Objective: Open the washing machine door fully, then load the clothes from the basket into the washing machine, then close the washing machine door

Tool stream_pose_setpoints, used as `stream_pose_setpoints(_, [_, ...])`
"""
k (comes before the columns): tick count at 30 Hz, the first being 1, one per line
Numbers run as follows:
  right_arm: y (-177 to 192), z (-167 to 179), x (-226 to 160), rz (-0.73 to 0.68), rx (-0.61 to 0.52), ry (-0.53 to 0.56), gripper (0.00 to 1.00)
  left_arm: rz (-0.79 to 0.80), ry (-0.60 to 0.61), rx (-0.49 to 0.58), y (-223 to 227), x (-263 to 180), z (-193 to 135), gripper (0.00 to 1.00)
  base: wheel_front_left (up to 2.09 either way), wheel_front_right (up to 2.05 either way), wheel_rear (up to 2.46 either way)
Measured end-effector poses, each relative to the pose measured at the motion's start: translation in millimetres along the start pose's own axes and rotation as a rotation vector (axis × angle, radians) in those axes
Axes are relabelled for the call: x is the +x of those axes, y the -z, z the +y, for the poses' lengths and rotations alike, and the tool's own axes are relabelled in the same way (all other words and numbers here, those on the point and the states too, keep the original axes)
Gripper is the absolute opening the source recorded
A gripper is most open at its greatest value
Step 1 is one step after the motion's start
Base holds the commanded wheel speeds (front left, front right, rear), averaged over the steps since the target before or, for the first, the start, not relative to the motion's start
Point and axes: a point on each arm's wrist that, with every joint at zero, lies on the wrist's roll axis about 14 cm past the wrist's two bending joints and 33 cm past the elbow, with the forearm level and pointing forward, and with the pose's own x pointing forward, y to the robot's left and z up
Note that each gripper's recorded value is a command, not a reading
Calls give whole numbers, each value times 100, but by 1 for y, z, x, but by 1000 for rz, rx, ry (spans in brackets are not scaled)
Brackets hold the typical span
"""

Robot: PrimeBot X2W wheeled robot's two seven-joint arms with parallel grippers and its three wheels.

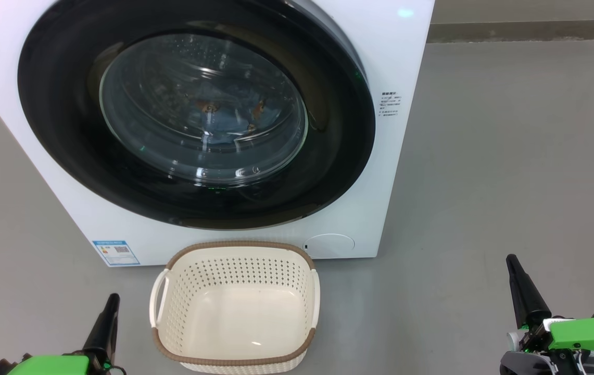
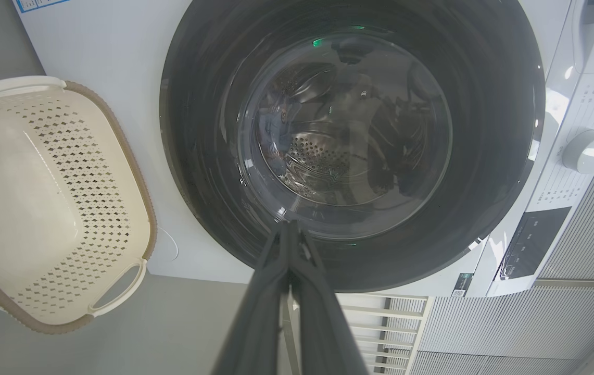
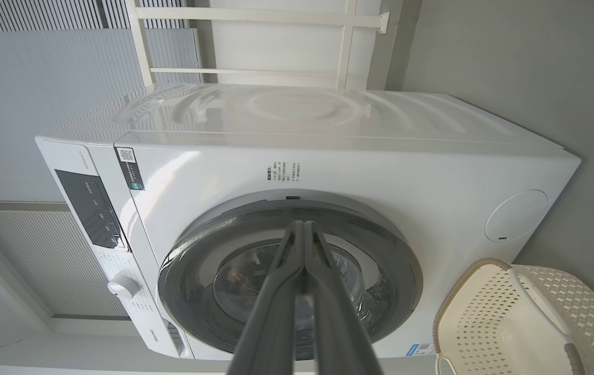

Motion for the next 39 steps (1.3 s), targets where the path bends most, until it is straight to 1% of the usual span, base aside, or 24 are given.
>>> stream_pose_setpoints(39, [-1,0,0,-3,3,0,0,0,0,0,0,0,0,0,0,0,0])
